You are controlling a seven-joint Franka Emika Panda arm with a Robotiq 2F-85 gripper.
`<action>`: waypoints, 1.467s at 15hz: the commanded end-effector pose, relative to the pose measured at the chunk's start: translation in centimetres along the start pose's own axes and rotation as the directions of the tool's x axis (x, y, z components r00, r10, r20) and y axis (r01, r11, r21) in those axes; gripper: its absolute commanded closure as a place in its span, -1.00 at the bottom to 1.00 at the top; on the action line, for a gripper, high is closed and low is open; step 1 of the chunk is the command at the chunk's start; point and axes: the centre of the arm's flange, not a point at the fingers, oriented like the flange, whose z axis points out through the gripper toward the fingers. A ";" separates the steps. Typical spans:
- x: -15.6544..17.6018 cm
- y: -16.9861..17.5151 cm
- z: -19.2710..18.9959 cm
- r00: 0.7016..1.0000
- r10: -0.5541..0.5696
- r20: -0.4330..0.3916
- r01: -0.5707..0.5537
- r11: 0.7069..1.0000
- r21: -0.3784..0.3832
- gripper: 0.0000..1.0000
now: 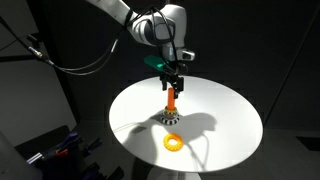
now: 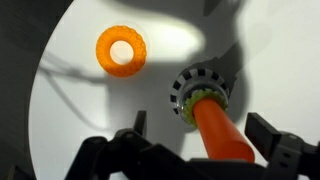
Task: Move the light green object to the table
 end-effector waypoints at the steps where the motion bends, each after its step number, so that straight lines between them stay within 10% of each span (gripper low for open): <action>1: -3.1 1.0 0.2 0.998 -0.042 -0.045 0.042 0.999 0.006 -1.00; 22: -3.1 -0.2 6.1 0.976 -0.053 -0.210 0.057 0.998 0.011 -1.00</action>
